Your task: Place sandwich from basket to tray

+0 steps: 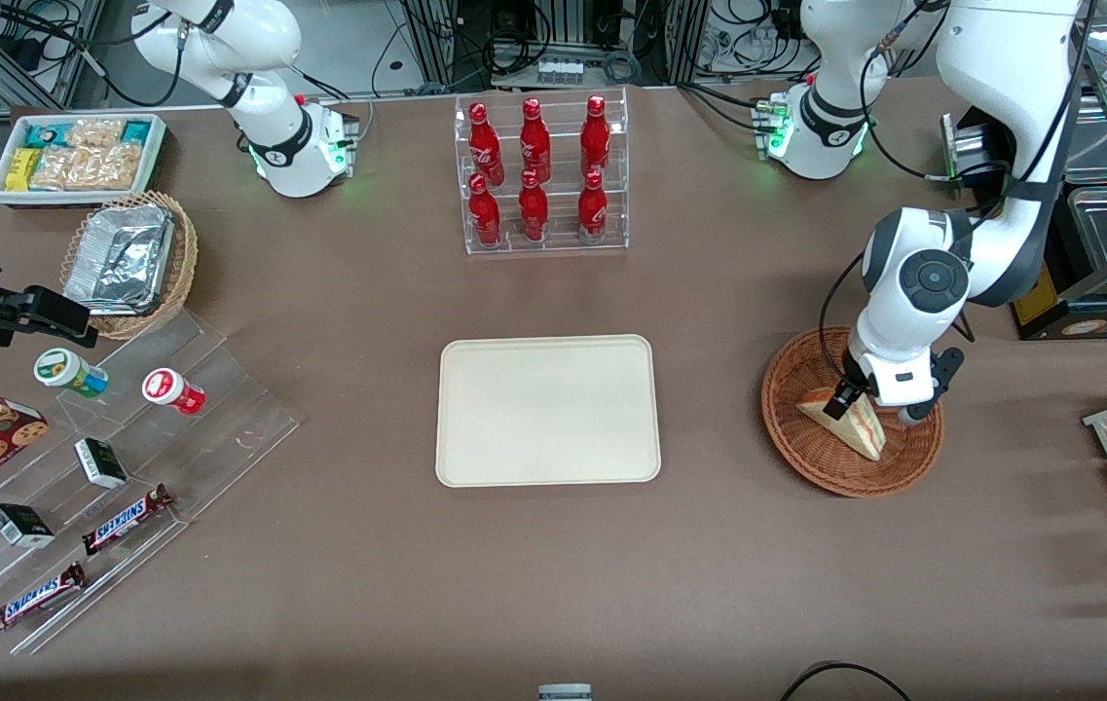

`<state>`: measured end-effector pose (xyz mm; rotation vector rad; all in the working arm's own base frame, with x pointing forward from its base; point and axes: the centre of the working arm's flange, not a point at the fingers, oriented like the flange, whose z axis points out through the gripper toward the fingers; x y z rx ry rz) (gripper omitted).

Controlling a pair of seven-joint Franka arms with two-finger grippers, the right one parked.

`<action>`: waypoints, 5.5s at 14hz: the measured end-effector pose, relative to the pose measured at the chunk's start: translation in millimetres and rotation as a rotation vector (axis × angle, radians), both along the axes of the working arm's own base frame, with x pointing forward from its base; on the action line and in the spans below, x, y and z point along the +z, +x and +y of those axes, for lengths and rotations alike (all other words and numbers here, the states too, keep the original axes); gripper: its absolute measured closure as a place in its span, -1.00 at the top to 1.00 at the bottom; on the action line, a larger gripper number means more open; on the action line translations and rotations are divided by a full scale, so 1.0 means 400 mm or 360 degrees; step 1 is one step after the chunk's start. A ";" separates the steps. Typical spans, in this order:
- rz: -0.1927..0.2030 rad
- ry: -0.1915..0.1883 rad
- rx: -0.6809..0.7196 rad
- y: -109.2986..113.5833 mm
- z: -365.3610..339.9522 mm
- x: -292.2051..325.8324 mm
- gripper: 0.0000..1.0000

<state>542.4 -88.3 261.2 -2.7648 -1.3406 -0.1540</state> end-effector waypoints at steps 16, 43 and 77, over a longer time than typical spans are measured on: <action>-0.0018 0.0064 -0.0647 -0.039 -0.645 0.309 -0.71; -0.0045 -0.0022 -0.1259 -0.143 -1.169 0.002 -0.01; 0.0357 -0.0145 -0.1413 -0.078 0.183 1.064 0.99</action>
